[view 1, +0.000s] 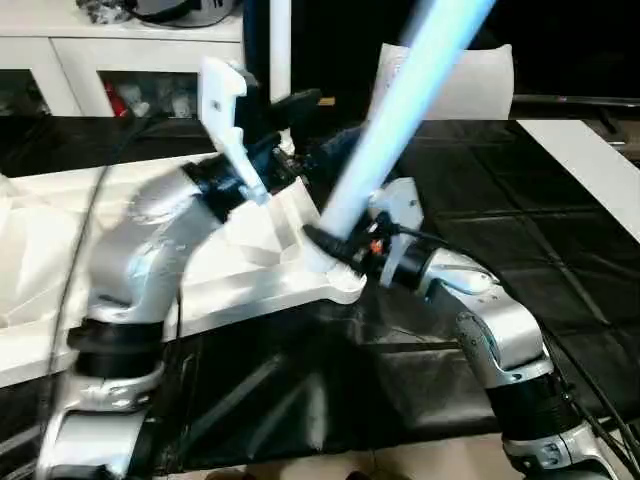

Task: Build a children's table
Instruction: Insert table leg to table base

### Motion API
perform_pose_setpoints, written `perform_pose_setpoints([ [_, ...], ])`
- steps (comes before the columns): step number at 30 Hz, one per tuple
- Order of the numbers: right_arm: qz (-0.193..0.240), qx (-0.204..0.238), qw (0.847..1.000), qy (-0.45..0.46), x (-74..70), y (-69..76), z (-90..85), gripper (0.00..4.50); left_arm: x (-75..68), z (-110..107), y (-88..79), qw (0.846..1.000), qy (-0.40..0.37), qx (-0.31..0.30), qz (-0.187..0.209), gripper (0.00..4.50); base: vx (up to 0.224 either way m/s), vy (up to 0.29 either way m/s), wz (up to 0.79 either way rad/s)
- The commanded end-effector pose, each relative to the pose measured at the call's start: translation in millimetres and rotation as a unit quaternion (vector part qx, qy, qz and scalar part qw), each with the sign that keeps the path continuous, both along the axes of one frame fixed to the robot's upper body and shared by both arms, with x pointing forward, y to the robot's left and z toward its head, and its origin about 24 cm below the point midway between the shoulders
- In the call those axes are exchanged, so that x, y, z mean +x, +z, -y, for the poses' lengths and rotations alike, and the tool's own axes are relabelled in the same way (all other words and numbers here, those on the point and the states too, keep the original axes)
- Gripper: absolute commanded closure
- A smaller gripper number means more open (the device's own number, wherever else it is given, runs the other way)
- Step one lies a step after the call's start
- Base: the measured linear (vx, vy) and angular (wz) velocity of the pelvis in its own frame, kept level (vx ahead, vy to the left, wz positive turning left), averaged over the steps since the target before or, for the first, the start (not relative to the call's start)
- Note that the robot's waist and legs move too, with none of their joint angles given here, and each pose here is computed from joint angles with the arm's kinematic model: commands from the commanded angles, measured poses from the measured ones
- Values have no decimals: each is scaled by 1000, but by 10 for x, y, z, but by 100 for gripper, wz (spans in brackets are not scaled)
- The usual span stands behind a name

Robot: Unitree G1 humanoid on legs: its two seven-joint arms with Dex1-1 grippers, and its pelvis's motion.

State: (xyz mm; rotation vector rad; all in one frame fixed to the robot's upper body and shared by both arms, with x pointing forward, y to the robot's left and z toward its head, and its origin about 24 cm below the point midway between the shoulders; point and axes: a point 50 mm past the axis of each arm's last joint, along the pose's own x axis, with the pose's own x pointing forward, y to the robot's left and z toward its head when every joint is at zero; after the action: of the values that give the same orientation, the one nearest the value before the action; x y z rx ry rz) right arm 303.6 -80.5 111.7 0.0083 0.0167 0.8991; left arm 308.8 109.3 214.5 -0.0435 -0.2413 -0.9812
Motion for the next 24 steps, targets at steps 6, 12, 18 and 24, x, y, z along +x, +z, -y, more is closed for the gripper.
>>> perform_pose_setpoints([
  [6, 8, 21, 996, -88, 68, 11, 203, 261, 136, -134, -188, 995, 90, 31, -22, 0, 0, 0, 0],
  [12, -56, 12, 985, -163, 56, -153, 442, 261, 104, -379, -548, 986, 116, 112, -51, 0, 0, 0, 0],
  [18, -114, 7, 970, -217, 32, -344, 577, 261, 0, -368, -910, 977, 82, 173, -91, 0, 0, 0, 0],
  [24, -99, 2, 971, -217, -24, -349, 593, 261, -151, -388, -1317, 961, 47, 241, -124, 0, 0, 0, 0],
])
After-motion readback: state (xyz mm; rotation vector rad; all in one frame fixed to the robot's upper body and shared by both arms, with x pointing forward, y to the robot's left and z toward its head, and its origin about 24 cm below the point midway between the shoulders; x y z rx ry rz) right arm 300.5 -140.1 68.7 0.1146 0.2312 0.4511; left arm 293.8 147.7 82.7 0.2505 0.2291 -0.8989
